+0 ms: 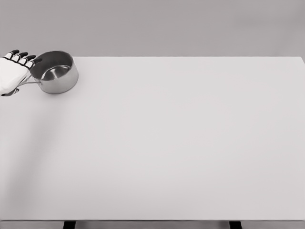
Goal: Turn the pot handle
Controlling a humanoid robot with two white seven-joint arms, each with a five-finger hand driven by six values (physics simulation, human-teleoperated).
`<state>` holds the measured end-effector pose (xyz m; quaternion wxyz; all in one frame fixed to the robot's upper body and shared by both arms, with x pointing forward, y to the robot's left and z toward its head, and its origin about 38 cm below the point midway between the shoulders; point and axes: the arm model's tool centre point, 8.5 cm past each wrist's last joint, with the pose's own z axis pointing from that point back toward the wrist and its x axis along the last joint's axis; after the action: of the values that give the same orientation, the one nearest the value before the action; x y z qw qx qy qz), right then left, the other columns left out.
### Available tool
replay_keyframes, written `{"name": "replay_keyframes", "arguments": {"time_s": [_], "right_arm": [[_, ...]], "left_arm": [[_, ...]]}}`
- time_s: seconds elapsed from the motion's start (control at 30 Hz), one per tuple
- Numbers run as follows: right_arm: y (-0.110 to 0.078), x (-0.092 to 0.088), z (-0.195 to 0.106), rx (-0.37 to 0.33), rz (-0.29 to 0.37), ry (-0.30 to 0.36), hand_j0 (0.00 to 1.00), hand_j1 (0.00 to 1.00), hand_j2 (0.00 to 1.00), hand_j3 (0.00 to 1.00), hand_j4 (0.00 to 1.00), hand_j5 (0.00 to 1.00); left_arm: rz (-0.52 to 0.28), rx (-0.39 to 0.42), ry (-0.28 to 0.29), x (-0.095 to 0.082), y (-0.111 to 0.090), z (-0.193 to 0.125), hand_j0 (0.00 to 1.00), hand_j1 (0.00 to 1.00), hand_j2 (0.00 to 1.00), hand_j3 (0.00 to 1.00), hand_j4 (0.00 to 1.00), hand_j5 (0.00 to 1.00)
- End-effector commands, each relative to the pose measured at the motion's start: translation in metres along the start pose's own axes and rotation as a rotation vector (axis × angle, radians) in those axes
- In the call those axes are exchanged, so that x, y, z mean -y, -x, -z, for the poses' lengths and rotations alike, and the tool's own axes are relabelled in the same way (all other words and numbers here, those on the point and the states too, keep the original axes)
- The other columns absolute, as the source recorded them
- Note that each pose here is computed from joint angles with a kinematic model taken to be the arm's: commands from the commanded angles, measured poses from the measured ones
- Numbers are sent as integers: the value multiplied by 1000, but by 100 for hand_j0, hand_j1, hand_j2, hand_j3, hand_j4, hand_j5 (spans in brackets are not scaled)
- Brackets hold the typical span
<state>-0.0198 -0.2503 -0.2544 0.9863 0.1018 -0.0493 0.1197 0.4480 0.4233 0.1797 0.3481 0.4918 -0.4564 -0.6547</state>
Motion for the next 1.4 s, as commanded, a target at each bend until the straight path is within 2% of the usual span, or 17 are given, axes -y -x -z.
{"name": "replay_keyframes", "arguments": {"time_s": [0.0, 1.37], "right_arm": [[0, 0, 0, 0, -1, 0, 100, 100, 100, 100, 100, 100], [0, 0, 0, 0, -1, 0, 100, 100, 100, 100, 100, 100]], "left_arm": [[7, 1, -1, 0, 0, 0, 100, 100, 100, 100, 100, 100], [24, -49, 14, 3, 17, 1, 100, 100, 100, 100, 100, 100]]}}
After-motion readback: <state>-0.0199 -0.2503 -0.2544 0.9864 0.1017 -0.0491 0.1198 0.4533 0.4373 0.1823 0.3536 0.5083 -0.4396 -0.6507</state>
